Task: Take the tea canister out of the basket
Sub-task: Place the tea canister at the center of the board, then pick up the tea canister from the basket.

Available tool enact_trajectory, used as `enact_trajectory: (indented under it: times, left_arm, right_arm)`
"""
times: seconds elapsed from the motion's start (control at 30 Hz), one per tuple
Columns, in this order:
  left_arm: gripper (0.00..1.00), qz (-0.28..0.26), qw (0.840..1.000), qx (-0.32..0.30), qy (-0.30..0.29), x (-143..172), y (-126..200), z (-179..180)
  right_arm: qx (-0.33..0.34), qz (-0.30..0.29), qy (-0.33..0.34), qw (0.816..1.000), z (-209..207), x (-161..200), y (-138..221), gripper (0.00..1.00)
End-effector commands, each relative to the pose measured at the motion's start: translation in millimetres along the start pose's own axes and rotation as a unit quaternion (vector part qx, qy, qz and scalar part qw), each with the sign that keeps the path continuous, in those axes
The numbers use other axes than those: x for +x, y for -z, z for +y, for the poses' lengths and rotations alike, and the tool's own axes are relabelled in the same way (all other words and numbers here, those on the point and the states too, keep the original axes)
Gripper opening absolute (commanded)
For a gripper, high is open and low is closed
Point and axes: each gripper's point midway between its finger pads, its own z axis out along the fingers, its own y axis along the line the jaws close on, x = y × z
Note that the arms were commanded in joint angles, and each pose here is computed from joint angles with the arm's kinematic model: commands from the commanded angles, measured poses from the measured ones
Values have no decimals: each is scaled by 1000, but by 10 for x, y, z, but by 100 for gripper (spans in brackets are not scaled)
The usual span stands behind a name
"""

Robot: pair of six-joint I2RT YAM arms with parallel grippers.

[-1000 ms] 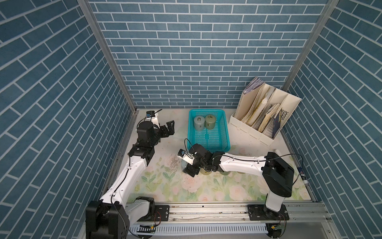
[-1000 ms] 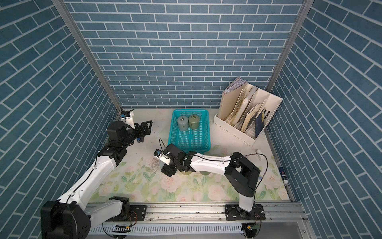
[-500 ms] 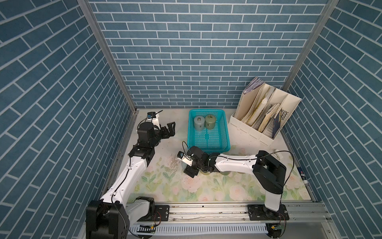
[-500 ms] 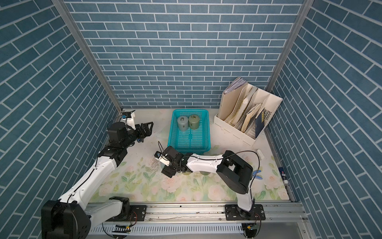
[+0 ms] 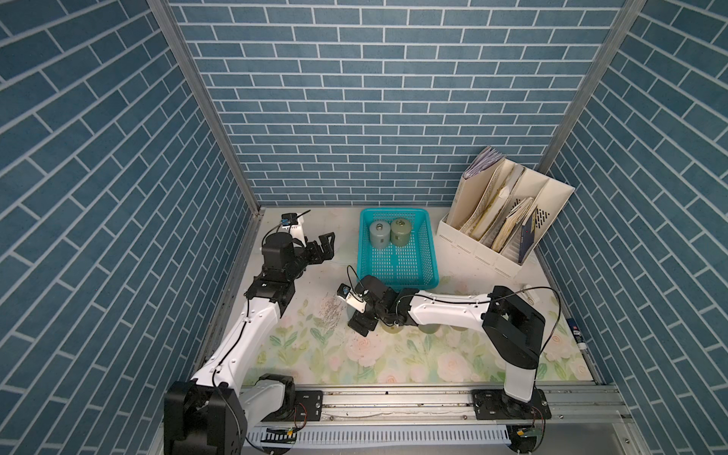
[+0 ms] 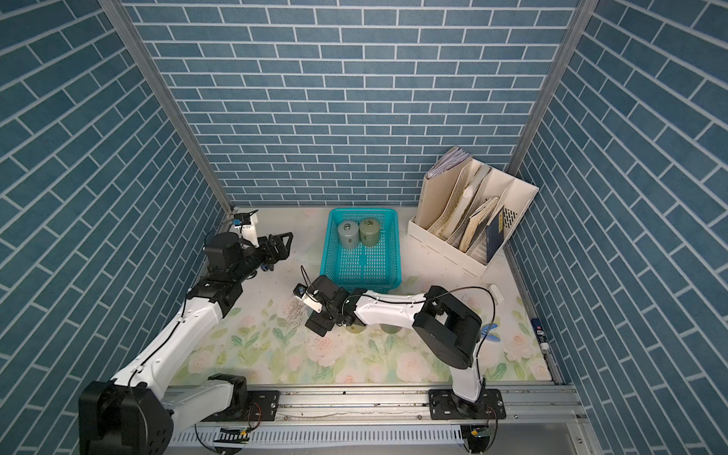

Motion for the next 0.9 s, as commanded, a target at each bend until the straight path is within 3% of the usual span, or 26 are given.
enact_trajectory:
  times: [0.0, 0.13, 0.3, 0.5, 0.73, 0.87]
  left_arm:
    - [100, -8, 1000, 4, -2, -24, 30, -4]
    - [100, -11, 1000, 4, -3, -33, 55, -9]
    - [100, -17, 1000, 4, -5, -71, 76, -19]
    - [100, -17, 999, 36, -6, -118, 105, -150]
    - [100, 10, 995, 90, -37, 12, 39, -401]
    - [100, 29, 991, 112, -68, 124, -51, -634]
  right_arm:
    - [4, -27, -5, 1000, -13, -206, 69, 98]
    - [6, -55, -6, 998, -25, -375, 241, 100]
    - [26, -128, -13, 991, -187, -860, 742, 99]
    - [68, -175, -68, 980, -835, -1243, 1279, 97]
    - [145, -119, -144, 972, -1843, -875, 1226, 98]
    - [157, -88, -145, 973, -2153, -719, 1071, 99]
